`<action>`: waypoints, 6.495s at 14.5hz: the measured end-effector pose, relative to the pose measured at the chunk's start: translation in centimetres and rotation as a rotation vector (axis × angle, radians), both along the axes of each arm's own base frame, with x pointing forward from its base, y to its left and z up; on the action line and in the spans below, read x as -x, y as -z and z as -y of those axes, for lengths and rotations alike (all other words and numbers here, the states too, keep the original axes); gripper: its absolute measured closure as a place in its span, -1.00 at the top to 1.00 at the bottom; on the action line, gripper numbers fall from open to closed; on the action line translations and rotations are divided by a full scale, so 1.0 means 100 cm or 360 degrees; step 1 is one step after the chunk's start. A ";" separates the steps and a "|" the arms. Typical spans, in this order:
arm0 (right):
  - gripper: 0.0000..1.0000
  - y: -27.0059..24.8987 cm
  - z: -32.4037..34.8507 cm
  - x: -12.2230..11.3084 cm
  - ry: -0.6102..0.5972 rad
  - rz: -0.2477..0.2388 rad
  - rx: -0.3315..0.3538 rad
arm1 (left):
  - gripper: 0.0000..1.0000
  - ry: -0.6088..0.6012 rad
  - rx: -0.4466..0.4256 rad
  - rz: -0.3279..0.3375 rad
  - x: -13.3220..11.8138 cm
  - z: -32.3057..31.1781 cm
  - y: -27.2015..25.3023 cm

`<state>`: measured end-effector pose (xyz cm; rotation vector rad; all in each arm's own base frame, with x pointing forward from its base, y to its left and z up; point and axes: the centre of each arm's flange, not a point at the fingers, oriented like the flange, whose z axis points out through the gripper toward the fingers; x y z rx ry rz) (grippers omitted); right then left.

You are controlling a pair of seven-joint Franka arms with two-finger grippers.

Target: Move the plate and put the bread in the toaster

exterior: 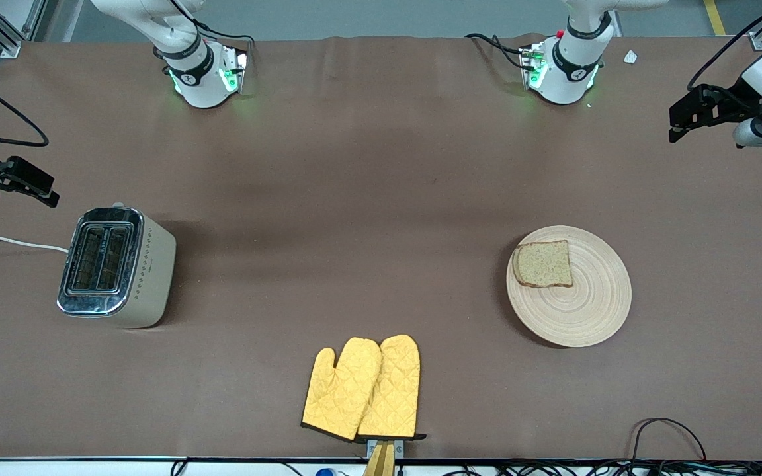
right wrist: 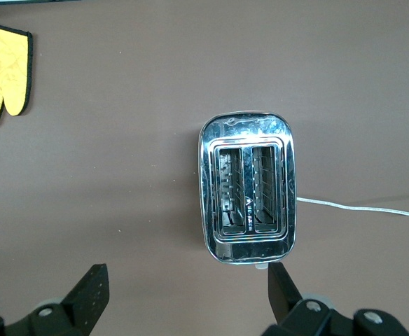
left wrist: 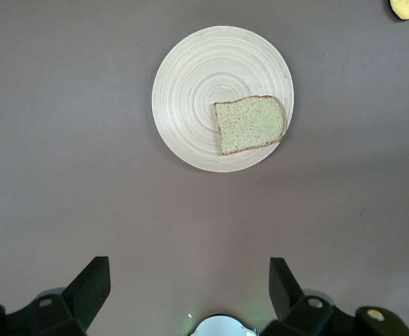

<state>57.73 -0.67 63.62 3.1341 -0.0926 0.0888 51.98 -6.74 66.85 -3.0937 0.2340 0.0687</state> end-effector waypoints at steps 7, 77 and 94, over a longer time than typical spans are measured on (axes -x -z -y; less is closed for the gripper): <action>1.00 0.000 0.000 0.000 -0.0001 0.0000 0.0000 | 1.00 -0.0013 0.0000 0.0000 -0.001 -0.004 0.000; 1.00 0.104 -0.039 -0.052 -0.0039 -0.0171 -0.0204 | -0.75 0.0015 0.1505 -0.0054 -0.143 -0.222 0.524; 1.00 0.213 -0.126 -0.064 0.0243 -0.0186 -0.0247 | -0.81 0.0027 0.1832 -0.0147 -0.166 -0.102 0.508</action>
